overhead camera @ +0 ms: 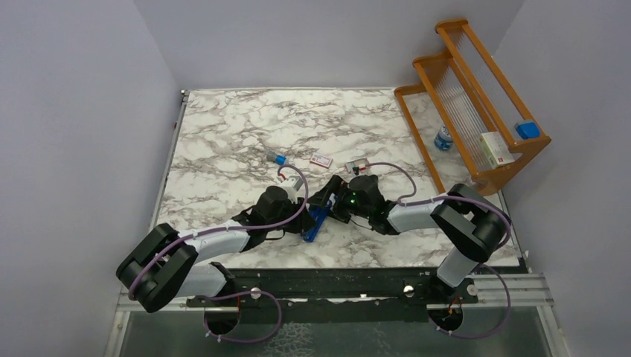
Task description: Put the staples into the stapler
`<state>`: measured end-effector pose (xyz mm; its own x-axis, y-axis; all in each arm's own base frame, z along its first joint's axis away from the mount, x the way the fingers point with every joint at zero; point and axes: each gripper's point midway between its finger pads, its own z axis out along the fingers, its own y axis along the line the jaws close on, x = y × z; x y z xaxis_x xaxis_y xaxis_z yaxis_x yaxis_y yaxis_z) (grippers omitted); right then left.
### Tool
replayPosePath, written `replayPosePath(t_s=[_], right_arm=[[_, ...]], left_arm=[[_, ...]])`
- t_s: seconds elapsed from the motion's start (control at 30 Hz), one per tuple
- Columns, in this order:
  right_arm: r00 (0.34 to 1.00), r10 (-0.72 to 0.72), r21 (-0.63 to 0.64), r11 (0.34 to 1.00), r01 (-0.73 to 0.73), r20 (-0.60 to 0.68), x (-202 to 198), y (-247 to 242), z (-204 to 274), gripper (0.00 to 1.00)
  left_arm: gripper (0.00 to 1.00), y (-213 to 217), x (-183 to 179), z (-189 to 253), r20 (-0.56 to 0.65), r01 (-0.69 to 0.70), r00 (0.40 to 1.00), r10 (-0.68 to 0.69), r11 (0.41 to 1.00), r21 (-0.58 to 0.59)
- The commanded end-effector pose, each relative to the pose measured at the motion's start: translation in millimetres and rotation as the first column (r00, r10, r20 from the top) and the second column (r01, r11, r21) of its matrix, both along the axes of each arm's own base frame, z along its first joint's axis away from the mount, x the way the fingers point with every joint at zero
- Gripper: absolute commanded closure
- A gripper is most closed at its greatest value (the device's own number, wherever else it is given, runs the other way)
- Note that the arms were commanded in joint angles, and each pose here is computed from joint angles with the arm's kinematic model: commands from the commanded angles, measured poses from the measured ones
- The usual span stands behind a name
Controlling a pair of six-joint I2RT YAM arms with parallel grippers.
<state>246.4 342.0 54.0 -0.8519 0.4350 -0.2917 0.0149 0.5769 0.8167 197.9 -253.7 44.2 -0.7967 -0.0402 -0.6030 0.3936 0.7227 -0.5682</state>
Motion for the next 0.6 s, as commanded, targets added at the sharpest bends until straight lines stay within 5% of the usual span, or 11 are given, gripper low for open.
replayPosePath(t_s=[0.0,0.1,0.27,0.33,0.43,0.53,0.57], right_arm=[[0.999,-0.046,0.029,0.999,0.046,-0.012,9.7,7.5,-7.7,0.01],[0.999,-0.049,0.012,0.999,0.049,-0.013,11.3,7.2,-14.7,0.04],[0.999,-0.036,0.009,0.999,0.036,0.020,9.9,4.3,-18.6,0.22],[0.998,-0.036,0.023,0.999,0.035,0.045,7.2,0.2,-19.7,0.47],[0.997,-0.036,0.025,0.999,0.034,0.065,6.8,-2.3,-19.8,0.97],[0.997,-0.031,0.012,0.999,0.031,0.073,6.6,-3.4,-20.0,0.99],[0.996,-0.030,0.015,0.999,0.029,0.081,6.7,-3.4,-18.1,0.84]], left_arm=[[1.00,-2.8,-4.4,-0.3,0.016,0.059,0.998,-0.059,0.998,0.020],[1.00,-1.7,-4.0,-0.2,0.020,0.071,0.997,-0.072,0.997,0.040],[1.00,-2.0,-2.2,0.9,0.028,0.087,0.996,-0.089,0.994,0.062],[1.00,-1.4,-2.3,-2.5,0.021,0.091,0.996,-0.092,0.993,0.074],[1.00,-1.1,-1.7,-3.7,0.018,0.091,0.996,-0.093,0.993,0.081],[1.00,-0.5,2.5,-0.7,0.029,0.082,0.996,-0.085,0.992,0.096],[1.00,0.3,4.9,0.6,0.035,0.078,0.996,-0.082,0.991,0.109]])
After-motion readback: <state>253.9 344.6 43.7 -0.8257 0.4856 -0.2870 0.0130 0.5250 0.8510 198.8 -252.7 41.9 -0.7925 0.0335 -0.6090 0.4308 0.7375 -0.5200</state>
